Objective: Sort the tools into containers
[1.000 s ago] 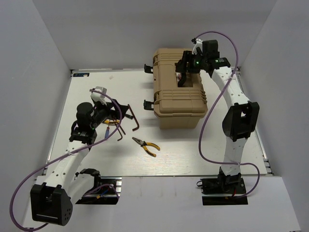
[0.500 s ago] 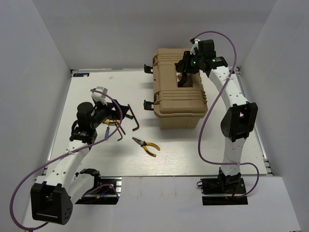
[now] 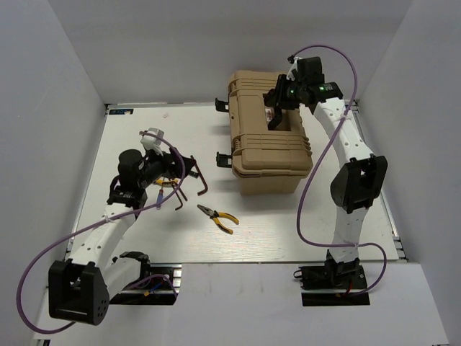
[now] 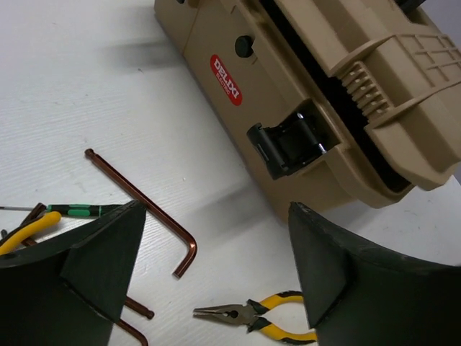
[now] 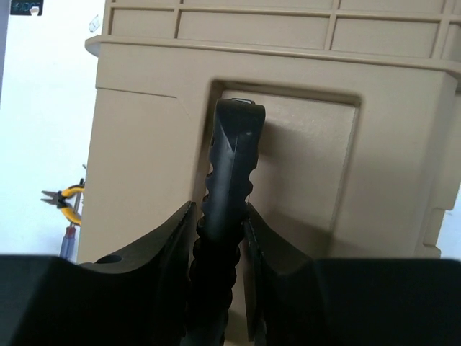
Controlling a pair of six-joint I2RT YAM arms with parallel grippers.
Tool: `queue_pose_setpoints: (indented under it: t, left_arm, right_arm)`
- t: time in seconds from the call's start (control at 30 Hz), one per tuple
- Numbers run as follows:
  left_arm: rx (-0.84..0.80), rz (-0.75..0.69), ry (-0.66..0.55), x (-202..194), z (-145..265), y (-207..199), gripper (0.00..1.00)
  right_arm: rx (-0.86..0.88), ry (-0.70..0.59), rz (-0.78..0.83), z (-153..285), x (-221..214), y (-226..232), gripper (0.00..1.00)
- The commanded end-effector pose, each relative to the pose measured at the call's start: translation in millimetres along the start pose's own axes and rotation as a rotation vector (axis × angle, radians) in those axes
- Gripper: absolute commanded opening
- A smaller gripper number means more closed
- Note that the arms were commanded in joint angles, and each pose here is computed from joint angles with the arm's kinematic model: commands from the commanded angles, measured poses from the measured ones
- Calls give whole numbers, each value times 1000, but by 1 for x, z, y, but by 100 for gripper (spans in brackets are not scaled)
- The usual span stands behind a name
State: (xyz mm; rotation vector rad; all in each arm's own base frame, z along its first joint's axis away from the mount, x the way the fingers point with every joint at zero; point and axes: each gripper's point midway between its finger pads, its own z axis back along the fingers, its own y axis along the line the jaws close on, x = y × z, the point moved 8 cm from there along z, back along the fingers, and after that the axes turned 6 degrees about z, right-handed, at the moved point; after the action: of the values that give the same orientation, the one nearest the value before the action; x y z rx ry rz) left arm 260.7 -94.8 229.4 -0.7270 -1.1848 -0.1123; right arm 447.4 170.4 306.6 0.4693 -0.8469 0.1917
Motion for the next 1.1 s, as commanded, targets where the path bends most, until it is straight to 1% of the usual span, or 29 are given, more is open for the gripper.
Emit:
queue_pose_setpoints:
  t: [0.0,0.07,0.1,0.3,0.4,0.43,0.47,0.53,0.57,0.6,0.63,0.67,0.7,0.77,0.8,0.83,0.93,1.07]
  left_arm:
    - [-100,5,-34,23,-8,-15,88]
    - [-109,23,-19,24,-16,-13,84]
    - [-130,35,-30,31,-19,-17,83]
    - [-169,54,-44,45,-40,-20,83]
    - [-167,74,-19,48,-57,-18,82]
    - [-165,87,13,43,-66,-16,80]
    - [-185,78,10,49,-72,-22,80]
    - [-172,93,50,44,-84,-27,79]
    - [-178,88,46,51,-90,-33,79]
    - [-142,108,83,43,-99,-29,79]
    - [-149,108,105,39,-106,-38,79]
    - [-153,91,99,45,-112,-44,79]
    - [-119,100,123,41,-117,-45,79]
    - [-114,90,164,35,-135,-58,79]
    - [-76,89,172,32,-141,-60,79]
    - [-64,91,217,23,-148,-67,79]
    - [-5,85,257,9,-156,-72,79]
    - [7,64,300,-10,-165,-88,79]
  right_arm:
    - [146,-333,113,108,73,40,0]
    - [173,-353,120,120,75,43,0]
    - [184,-361,123,128,76,45,0]
    - [231,-410,131,157,83,47,0]
    - [227,-433,110,167,86,42,0]
    - [226,-437,105,170,87,40,0]
    - [221,-441,97,171,88,38,0]
    - [199,-454,84,175,90,31,0]
    - [196,-452,79,174,89,29,0]
    - [184,-459,69,176,90,25,0]
    - [164,-462,64,175,91,19,0]
    - [159,-462,57,174,91,17,0]
    - [143,-465,43,175,92,11,0]
    - [122,-476,29,173,94,4,0]
    - [113,-472,8,173,94,-2,0]
    - [107,-478,1,172,95,-7,0]
    - [104,-475,-31,170,94,-16,0]
    - [140,-458,-82,164,92,-25,0]
